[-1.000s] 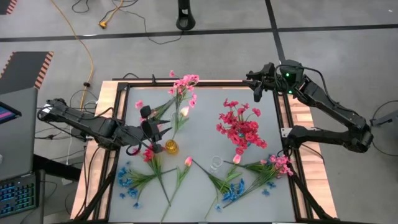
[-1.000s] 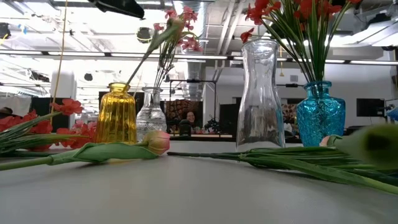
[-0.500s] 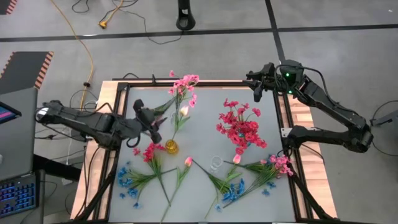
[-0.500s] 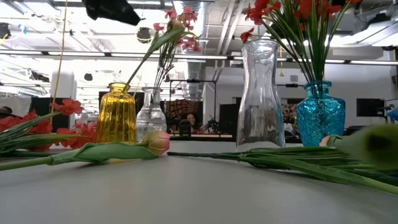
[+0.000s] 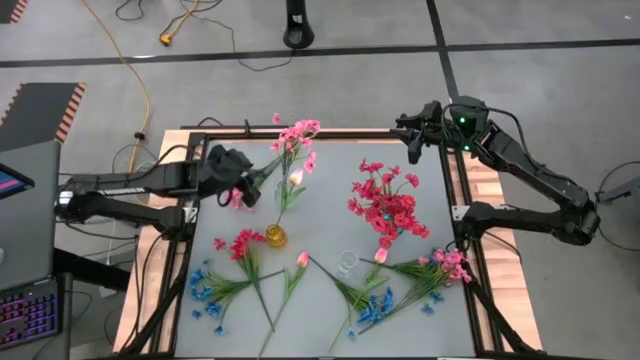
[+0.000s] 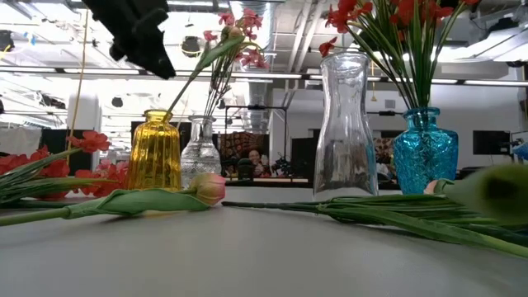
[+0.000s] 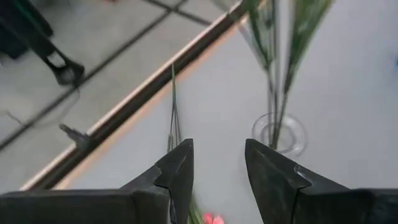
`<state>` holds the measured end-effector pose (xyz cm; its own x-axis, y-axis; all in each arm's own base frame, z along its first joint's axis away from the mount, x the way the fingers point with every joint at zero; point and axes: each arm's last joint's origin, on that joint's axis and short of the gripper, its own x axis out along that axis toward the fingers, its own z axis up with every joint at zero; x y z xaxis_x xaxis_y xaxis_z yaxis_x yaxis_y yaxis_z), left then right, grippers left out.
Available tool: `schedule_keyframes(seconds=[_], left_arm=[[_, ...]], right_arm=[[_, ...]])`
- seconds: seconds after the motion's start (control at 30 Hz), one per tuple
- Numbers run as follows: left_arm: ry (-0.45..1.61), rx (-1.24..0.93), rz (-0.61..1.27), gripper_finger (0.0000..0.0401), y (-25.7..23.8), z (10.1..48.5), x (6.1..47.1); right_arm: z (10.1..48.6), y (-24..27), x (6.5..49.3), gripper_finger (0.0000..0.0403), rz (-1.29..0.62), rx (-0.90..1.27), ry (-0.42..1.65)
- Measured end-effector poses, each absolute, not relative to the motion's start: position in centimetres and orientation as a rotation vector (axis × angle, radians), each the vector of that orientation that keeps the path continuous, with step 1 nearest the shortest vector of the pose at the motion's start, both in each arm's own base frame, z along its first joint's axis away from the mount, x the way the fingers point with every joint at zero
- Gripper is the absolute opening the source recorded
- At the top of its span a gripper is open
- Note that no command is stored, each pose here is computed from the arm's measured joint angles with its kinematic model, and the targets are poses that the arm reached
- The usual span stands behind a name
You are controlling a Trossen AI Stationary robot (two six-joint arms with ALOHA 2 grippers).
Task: Sort flowers into vase by color
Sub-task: Put the top pink flowers into the top transparent vase
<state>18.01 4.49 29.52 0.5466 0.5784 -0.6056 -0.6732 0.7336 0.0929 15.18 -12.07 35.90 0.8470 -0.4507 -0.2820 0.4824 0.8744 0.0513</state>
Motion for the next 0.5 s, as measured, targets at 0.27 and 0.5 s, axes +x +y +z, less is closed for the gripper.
schedule_keyframes(seconds=[0.27, 0.5], left_arm=[[0.788, -0.233, 0.725, 0.0179, 7.9, 27.9, 18.6], [0.914, -0.274, 0.784, 0.0205, 10.8, 25.6, 19.4]], right_arm=[[35.9, -12.1, 15.2, 0.0203, -0.492, 0.122, 0.267], [35.9, -12.1, 15.2, 0.0203, -0.493, 0.122, 0.267]])
